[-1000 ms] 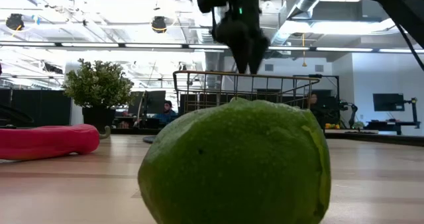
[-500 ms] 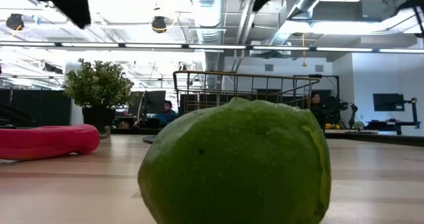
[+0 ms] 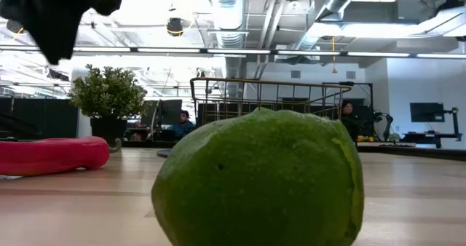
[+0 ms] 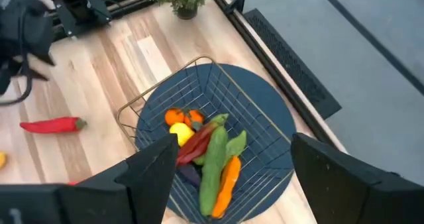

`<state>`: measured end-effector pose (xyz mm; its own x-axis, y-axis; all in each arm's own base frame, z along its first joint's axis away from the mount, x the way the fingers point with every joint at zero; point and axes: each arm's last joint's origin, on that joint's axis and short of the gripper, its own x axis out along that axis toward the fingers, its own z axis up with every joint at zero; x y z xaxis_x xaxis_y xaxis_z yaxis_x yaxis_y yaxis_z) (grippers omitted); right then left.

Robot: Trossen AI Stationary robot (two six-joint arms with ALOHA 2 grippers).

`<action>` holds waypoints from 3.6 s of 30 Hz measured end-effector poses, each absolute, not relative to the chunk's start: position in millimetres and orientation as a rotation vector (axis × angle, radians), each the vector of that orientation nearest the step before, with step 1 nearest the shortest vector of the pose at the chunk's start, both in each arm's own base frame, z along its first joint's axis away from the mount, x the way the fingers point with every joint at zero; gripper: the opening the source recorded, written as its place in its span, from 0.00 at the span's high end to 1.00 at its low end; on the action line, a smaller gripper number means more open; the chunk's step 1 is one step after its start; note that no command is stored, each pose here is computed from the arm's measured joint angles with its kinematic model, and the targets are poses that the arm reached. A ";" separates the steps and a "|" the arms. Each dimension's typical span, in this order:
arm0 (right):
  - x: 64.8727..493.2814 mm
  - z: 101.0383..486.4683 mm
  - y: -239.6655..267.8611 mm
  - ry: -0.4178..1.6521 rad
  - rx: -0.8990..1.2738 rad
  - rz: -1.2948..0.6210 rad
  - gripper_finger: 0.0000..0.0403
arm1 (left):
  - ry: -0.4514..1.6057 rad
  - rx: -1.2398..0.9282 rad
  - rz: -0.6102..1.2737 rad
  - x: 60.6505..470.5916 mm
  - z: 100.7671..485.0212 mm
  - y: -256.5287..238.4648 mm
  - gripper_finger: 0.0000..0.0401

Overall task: Build produce basket
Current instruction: Put the red bell pepper into the basket

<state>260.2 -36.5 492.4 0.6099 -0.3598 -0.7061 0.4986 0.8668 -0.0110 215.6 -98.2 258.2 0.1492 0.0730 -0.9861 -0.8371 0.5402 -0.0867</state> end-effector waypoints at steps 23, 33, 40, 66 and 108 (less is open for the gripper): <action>309.2 454.6 -37.9 0.979 -0.056 -0.406 0.23 | 1.430 -0.992 0.699 275.3 172.6 -149.4 0.54; 312.3 449.7 -37.8 1.015 -0.079 -0.393 0.23 | 1.394 -0.992 0.714 281.7 166.4 -146.4 0.41; 308.7 451.3 -37.4 1.018 -0.070 -0.398 0.23 | 1.384 -0.974 0.692 284.7 166.5 -142.6 0.41; 309.4 451.1 -24.7 1.010 -0.037 -0.383 0.24 | 1.341 -0.708 0.498 287.4 158.5 -120.4 0.88; 406.0 450.3 -13.6 0.085 0.084 -0.009 0.28 | 0.377 -0.153 0.515 191.0 408.7 -75.3 0.91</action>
<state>406.0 -13.6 450.3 0.9963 -0.0050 -0.0854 0.0121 0.9965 0.0830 191.0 -75.3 408.7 0.8035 0.4511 -0.3884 -0.5069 0.8606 -0.0490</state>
